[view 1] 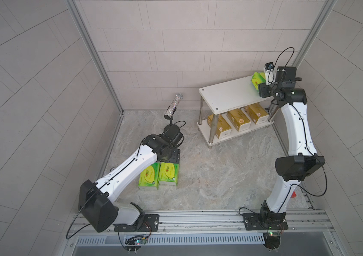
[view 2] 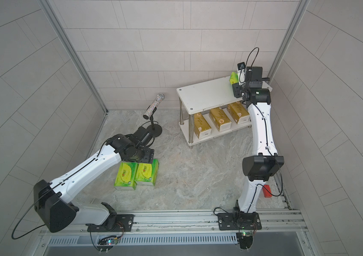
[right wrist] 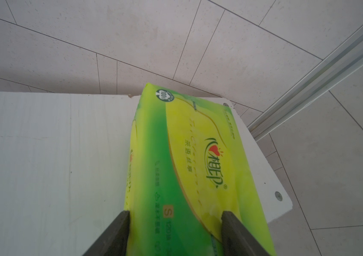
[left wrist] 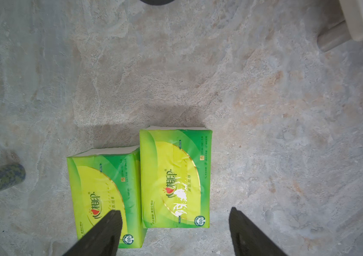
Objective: Place the tissue boxes on the shelf by color
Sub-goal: Move the box of tissues to the shelf.
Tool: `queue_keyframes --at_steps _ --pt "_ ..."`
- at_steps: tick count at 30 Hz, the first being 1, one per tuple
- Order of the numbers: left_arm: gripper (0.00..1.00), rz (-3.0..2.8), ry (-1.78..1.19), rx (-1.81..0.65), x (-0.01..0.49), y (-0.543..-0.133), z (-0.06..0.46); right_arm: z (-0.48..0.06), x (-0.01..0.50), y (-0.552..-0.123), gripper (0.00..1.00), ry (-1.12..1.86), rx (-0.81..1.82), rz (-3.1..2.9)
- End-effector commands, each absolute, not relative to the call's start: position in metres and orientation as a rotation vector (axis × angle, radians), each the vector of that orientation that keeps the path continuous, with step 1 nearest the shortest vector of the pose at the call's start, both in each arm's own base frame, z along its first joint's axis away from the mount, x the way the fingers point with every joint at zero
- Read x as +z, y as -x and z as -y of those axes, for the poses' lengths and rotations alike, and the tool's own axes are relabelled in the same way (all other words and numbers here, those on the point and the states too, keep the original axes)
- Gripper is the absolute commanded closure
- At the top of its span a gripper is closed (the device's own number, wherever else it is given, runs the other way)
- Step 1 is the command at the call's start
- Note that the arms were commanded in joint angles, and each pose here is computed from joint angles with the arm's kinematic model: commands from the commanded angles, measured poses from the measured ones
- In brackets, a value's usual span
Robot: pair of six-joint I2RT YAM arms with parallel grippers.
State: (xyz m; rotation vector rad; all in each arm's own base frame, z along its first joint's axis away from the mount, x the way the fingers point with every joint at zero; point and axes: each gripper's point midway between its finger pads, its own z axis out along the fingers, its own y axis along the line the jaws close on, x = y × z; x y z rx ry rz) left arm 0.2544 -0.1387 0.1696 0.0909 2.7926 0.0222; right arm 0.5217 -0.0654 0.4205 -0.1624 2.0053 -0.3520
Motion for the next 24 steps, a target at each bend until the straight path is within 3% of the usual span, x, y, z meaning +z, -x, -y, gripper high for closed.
queue_keyframes --at_steps 1,24 --pt "0.16 -2.81 -0.089 0.036 0.168 -0.243 0.132 0.062 0.39 -0.534 0.32 0.243 -0.304 -2.066" --pt "0.16 -2.884 -0.123 0.085 0.145 -0.242 0.134 0.123 0.373 -0.555 0.33 0.333 -0.422 -2.016"
